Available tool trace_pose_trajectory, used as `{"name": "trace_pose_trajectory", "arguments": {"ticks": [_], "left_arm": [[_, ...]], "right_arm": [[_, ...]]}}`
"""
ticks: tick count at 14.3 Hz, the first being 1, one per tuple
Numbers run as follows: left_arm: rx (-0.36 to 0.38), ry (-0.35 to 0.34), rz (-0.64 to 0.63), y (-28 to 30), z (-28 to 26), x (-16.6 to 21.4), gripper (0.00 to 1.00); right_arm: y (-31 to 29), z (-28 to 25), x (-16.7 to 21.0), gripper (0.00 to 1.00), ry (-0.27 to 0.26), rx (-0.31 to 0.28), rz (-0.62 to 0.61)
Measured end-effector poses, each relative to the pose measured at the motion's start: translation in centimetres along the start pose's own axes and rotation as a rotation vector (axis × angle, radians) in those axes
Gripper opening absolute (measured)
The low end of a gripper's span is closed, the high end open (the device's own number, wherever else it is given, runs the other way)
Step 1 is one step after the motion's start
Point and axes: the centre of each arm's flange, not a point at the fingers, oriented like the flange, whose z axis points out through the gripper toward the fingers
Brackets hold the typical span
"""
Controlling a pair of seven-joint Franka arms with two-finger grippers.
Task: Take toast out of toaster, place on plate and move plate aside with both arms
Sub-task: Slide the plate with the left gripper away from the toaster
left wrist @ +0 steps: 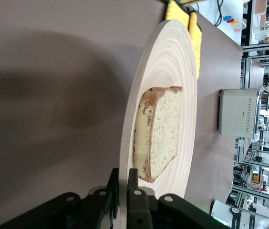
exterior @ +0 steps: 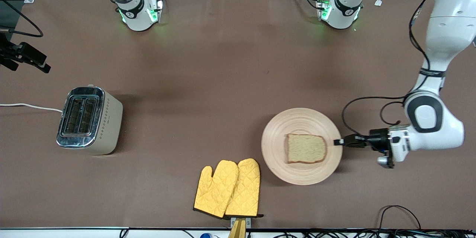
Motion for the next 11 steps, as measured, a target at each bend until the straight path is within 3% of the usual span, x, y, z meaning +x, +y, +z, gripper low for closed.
{"name": "trace_pose_trajectory", "arguments": {"ticks": [6, 11], "left_arm": [[0.052, 0.039, 0.041, -9.3, -9.4, -3.8, 0.09], [0.046, 0.068, 0.009, -16.3, -12.1, -7.1, 0.09]], "right_arm": [[0.2, -0.1, 0.0, 1.00, 0.002, -0.017, -0.001], [0.2, 0.0, 0.0, 1.00, 0.001, -0.019, -0.001]]}}
